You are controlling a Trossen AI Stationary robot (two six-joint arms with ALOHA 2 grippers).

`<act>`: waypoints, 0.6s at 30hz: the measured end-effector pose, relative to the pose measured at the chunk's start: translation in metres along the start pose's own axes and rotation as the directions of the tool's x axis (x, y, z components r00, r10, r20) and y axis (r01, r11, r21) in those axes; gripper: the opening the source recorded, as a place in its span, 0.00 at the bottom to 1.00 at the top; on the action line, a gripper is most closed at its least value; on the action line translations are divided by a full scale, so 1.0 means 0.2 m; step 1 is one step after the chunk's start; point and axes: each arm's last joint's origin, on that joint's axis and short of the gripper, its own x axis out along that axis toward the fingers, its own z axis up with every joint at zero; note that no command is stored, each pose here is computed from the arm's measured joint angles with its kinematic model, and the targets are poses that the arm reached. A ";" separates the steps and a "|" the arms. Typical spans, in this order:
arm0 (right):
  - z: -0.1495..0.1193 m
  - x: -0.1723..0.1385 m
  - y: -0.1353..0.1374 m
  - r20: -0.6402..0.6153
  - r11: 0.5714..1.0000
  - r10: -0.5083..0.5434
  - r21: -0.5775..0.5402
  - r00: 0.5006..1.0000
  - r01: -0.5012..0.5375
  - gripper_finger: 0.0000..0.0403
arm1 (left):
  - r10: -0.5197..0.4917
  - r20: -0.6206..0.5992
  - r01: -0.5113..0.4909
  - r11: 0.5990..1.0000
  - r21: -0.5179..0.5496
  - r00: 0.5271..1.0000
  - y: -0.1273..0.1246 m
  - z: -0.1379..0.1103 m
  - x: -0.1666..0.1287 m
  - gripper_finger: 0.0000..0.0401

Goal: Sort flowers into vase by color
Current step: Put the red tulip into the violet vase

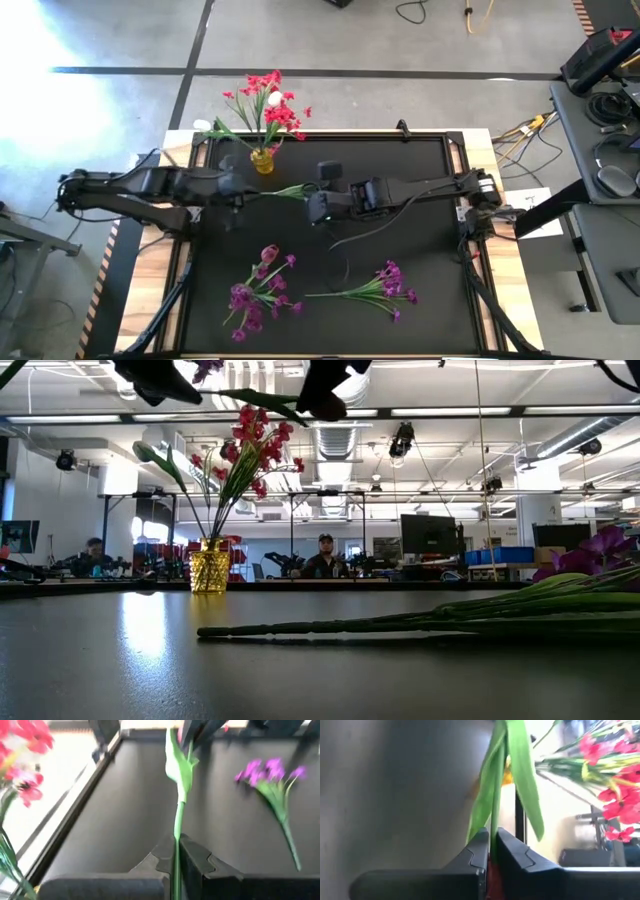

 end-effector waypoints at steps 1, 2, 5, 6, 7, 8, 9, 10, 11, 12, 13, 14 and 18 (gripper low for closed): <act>-0.01 0.00 -0.01 0.028 1.000 -0.006 0.016 1.000 0.006 0.04 | -0.004 0.034 0.004 1.000 -0.002 0.999 0.01 -0.02 -0.02 0.00; -0.02 0.00 -0.01 0.058 0.999 -0.013 0.031 0.998 0.012 0.04 | -0.011 0.069 0.011 1.000 -0.005 0.998 0.01 -0.04 -0.03 0.00; -0.07 0.00 -0.01 0.147 0.997 -0.040 0.065 0.988 0.031 0.05 | -0.032 0.160 0.032 0.999 0.002 0.987 0.02 -0.09 -0.07 0.00; -0.09 0.00 0.00 0.173 0.997 -0.050 0.072 0.984 0.038 0.05 | -0.036 0.188 0.036 0.999 0.004 0.982 0.02 -0.10 -0.08 0.00; -0.11 -0.01 0.00 0.196 0.995 -0.060 0.084 0.979 0.044 0.05 | -0.038 0.207 0.038 0.999 0.004 0.978 0.03 -0.12 -0.08 0.00; -0.12 -0.01 0.00 0.221 0.994 -0.071 0.098 0.973 0.050 0.05 | -0.039 0.213 0.038 0.999 0.006 0.976 0.03 -0.13 -0.09 0.00; -0.14 -0.02 0.00 0.243 0.992 -0.081 0.112 0.967 0.055 0.05 | -0.039 0.221 0.039 0.999 0.004 0.975 0.03 -0.14 -0.09 0.00; -0.16 -0.02 0.01 0.258 0.991 -0.089 0.124 0.962 0.058 0.05 | -0.038 0.237 0.039 0.999 0.001 0.971 0.03 -0.15 -0.10 0.00; -0.18 -0.03 0.01 0.266 0.990 -0.092 0.132 0.959 0.058 0.05 | -0.038 0.248 0.040 0.999 -0.002 0.968 0.03 -0.15 -0.10 0.00; -0.20 -0.04 0.01 0.275 0.988 -0.095 0.143 0.957 0.057 0.05 | -0.038 0.250 0.040 0.999 -0.002 0.967 0.03 -0.17 -0.10 0.00; -0.21 -0.05 0.01 0.281 0.987 -0.097 0.153 0.955 0.055 0.05 | -0.038 0.257 0.040 0.999 -0.002 0.966 0.03 -0.17 -0.10 0.00; -0.23 -0.07 0.01 0.283 0.986 -0.097 0.161 0.954 0.053 0.05 | -0.038 0.265 0.040 0.999 0.000 0.964 0.03 -0.17 -0.10 0.00; -0.27 -0.12 -0.01 0.296 0.979 -0.099 0.202 0.950 0.039 0.05 | -0.037 0.269 0.032 0.999 0.020 0.962 0.03 -0.17 -0.10 0.00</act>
